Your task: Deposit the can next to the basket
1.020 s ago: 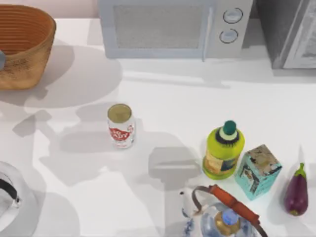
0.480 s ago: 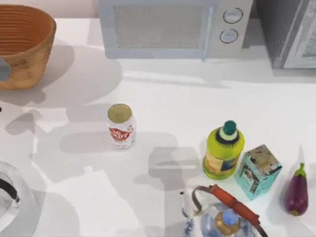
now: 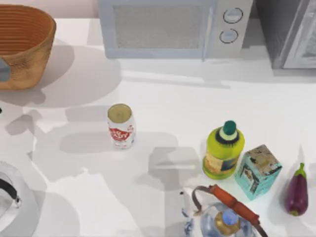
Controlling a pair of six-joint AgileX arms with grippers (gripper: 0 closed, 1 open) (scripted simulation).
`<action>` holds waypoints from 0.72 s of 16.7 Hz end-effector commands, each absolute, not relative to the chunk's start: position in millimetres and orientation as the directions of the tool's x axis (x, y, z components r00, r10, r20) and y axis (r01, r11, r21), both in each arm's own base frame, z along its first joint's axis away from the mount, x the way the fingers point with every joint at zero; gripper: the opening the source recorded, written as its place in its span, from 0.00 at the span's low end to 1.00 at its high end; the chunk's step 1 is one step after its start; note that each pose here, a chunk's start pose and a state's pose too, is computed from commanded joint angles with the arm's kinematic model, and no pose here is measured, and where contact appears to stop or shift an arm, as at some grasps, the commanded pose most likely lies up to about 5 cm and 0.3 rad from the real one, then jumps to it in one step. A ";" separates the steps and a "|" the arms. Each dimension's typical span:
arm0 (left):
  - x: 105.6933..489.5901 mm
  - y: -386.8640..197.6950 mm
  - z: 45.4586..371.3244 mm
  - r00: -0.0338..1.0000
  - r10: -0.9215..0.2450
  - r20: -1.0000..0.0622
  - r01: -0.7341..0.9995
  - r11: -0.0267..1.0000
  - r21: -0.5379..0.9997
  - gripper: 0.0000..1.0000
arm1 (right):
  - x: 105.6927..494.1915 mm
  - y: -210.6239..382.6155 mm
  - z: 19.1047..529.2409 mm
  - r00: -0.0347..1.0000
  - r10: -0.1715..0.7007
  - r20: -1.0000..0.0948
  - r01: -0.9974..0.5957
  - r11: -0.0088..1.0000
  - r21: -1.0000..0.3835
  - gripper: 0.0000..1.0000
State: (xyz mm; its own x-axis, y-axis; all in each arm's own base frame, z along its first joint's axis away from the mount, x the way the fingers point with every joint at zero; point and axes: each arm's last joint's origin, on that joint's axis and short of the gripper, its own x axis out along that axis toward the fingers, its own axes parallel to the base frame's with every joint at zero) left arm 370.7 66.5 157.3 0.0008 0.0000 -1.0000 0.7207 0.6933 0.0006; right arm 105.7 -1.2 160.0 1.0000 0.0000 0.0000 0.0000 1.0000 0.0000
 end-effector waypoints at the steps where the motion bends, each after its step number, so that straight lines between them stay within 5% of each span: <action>1: 370.7 66.5 157.3 0.001 0.000 -1.000 0.721 0.693 0.001 0.77 | 105.7 -1.2 160.0 1.000 0.000 0.000 0.000 1.000 0.000 1.00; 11: 370.7 66.5 157.3 0.001 0.000 -1.000 0.721 0.693 0.001 0.02 | 105.7 -1.2 160.0 1.000 0.000 0.000 0.000 1.000 0.000 1.00; 12: 370.7 66.5 157.3 0.001 0.000 -1.000 0.721 0.693 0.001 0.00 | 105.7 -1.2 160.0 1.000 0.000 0.000 0.000 1.000 0.000 1.00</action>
